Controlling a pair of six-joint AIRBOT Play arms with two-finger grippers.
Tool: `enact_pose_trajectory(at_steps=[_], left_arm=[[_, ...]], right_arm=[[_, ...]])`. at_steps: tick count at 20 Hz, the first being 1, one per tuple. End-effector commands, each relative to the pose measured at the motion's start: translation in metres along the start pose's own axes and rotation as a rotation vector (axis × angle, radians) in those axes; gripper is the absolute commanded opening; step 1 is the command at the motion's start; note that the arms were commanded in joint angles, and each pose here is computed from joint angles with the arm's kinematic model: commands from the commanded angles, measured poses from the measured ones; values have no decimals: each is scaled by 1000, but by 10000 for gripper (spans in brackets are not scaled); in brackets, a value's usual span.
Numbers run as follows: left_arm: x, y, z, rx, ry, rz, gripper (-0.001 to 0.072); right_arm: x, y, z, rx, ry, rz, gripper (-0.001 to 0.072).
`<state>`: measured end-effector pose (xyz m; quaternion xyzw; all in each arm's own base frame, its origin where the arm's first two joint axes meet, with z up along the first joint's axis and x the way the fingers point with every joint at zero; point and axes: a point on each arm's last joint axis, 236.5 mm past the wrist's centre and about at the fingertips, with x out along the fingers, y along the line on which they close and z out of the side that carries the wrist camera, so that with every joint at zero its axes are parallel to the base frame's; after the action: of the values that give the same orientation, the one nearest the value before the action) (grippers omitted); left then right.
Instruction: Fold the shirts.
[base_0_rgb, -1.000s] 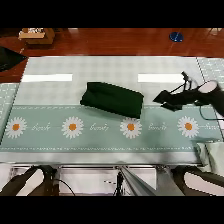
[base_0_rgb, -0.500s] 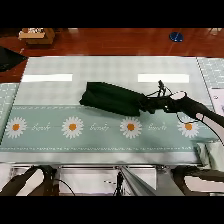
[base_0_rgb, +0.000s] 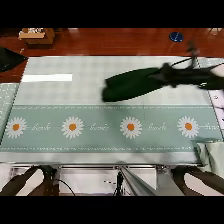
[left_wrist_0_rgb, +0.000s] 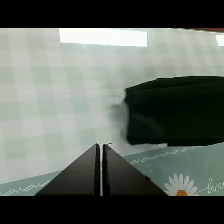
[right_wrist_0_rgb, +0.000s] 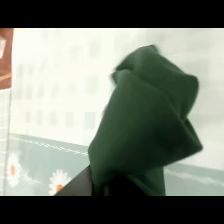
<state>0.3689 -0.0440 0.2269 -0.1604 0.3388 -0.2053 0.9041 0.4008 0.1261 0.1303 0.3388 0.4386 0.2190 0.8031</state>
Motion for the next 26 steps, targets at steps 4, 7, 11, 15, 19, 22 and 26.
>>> enact_pose_trajectory(at_steps=[4, 7, 11, 15, 19, 22, 26], left_arm=[[6, 5, -2, -13, 15, -3, 60], [13, 11, -3, -28, 29, -4, 60], [26, 22, -8, -57, 61, -6, 60], [43, 39, -14, -61, 97, -8, 60], [66, 63, -15, -101, 105, 8, 60], [77, 80, -6, -121, 65, 41, 59], [75, 93, 2, -94, 24, 72, 59]], right_arm=[[-205, -55, -22, 88, -176, -536, 24], [-291, -120, -80, 227, -107, -921, 24], [-363, -153, -138, 458, -18, -1223, 23], [-412, -162, -163, 585, -30, -1419, 23], [-433, -168, -191, 719, -20, -1491, 23], [-429, -175, -227, 823, 26, -1495, 23], [-425, -182, -289, 967, 136, -1565, 24]])
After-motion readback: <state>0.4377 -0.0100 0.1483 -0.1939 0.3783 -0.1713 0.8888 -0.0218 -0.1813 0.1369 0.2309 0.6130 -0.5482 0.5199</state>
